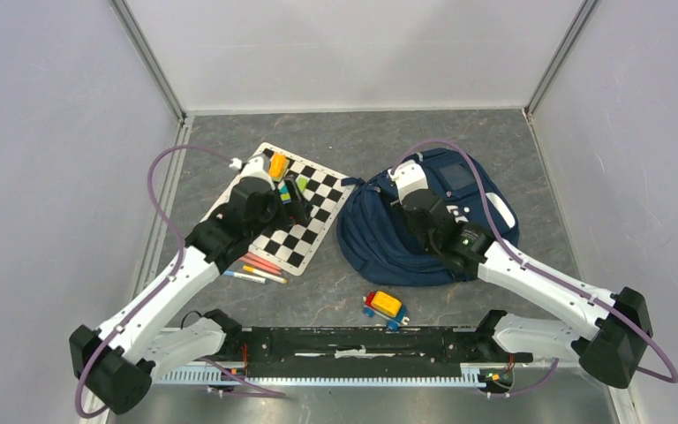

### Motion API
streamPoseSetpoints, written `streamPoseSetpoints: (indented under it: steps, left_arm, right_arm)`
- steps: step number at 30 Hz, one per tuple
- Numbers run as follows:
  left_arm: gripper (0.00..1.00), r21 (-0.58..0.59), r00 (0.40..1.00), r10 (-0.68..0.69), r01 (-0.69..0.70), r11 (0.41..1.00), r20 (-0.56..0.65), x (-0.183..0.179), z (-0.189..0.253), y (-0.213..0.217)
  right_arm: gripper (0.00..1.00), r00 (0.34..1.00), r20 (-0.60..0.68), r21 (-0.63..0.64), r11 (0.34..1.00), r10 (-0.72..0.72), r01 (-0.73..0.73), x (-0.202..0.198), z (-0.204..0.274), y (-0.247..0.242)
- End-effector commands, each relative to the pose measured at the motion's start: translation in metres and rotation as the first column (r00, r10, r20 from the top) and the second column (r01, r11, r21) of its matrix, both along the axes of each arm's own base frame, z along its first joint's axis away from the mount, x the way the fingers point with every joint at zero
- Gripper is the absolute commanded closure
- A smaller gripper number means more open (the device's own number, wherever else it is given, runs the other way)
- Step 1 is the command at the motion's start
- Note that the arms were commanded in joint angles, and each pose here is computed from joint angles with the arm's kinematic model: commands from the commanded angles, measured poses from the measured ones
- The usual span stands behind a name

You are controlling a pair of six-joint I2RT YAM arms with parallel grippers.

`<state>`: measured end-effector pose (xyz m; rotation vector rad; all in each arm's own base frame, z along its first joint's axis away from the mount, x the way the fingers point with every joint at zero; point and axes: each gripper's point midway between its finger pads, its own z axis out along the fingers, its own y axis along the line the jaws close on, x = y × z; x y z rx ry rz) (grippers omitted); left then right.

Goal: Pack the student bag
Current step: Pick up the stationery from the center of the board.

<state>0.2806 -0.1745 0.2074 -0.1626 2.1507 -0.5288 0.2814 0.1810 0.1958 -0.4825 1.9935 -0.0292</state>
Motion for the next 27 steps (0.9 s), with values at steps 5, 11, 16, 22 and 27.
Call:
streamPoseSetpoints:
  steps: [5,11,16,22,27]
  left_arm:
    - [0.00,0.129,0.867,0.437,-0.417,0.900,-0.240,-0.065,-0.066,0.104]
    - [0.03,0.093,0.753,0.590,-0.592,0.801,-0.290,-0.079,-0.085,0.149]
    - [0.15,0.123,0.634,0.710,-0.713,0.690,-0.307,-0.088,-0.102,0.184]
    - [0.24,0.197,0.561,0.741,-0.732,0.652,-0.369,-0.087,-0.131,0.197]
    - [0.36,0.244,0.456,0.799,-0.786,0.568,-0.391,-0.091,-0.148,0.215]
  right_arm:
    - [1.00,0.991,0.103,0.081,0.994,-0.086,0.078,0.007,0.022,-0.013]
    - [1.00,0.991,0.096,0.080,0.993,-0.091,0.083,0.003,0.015,-0.019]
    - [1.00,0.991,0.098,0.093,0.992,-0.091,0.082,0.003,0.015,-0.019]
    - [1.00,0.992,0.099,0.121,0.991,-0.078,0.066,0.002,0.015,-0.014]
    - [1.00,0.993,0.089,0.133,0.989,-0.076,0.063,0.002,0.012,-0.012]
